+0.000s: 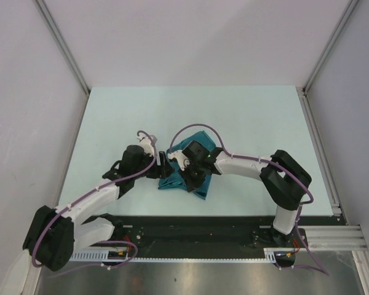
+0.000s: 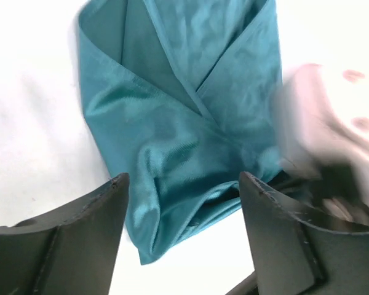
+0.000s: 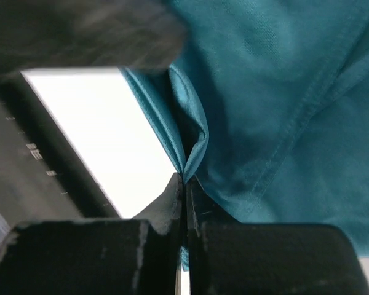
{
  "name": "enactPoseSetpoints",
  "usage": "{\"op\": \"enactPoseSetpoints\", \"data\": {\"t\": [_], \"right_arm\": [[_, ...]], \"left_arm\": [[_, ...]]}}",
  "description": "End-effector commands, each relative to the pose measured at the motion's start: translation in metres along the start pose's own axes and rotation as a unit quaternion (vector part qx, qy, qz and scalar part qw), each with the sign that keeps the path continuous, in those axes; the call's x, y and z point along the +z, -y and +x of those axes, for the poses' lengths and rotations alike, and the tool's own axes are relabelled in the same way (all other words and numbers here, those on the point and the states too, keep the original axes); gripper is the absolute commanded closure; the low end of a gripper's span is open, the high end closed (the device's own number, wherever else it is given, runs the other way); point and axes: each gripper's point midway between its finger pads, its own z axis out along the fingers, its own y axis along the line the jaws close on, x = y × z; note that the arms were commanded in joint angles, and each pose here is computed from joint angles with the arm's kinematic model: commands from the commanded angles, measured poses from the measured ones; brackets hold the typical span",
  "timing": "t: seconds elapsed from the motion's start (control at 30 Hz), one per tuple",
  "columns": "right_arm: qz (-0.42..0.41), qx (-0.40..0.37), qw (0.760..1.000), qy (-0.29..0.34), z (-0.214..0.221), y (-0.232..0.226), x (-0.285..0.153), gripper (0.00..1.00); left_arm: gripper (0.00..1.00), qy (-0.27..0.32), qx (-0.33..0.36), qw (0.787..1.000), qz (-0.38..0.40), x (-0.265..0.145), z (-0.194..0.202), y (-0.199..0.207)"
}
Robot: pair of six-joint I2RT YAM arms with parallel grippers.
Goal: Fold the napkin, place the utensils inside, and roll it up
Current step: Roll the napkin with the utensil
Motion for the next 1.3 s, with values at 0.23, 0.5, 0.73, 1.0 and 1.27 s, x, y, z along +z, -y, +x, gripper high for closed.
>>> {"op": "enactPoseSetpoints", "data": {"t": [0.23, 0.5, 0.73, 1.0, 1.27], "right_arm": [[-0.192, 0.114, 0.974, -0.028, -0.011, -0.010, 0.000, 1.00], [-0.232, 0.181, 0.955, -0.040, -0.005, 0.011, 0.010, 1.00], [-0.242, 0.220, 0.943, -0.056, 0.001, 0.020, 0.021, 1.00], [-0.237, 0.231, 0.942, -0.061, 0.001, 0.025, 0.023, 1.00], [-0.238, 0.234, 0.940, -0.064, 0.003, 0.025, 0.024, 1.00]], "left_arm": [[0.19, -0.002, -0.024, 0.998, -0.051, -0.020, 0.021, -0.019], [0.18, -0.006, -0.035, 0.999, -0.023, -0.025, 0.034, -0.012], [0.15, -0.041, -0.060, 0.997, 0.032, -0.031, 0.053, 0.006], [0.16, -0.093, -0.114, 0.984, 0.104, -0.036, 0.082, 0.031], [0.14, -0.071, -0.153, 0.976, 0.138, -0.025, 0.084, 0.035]]}}
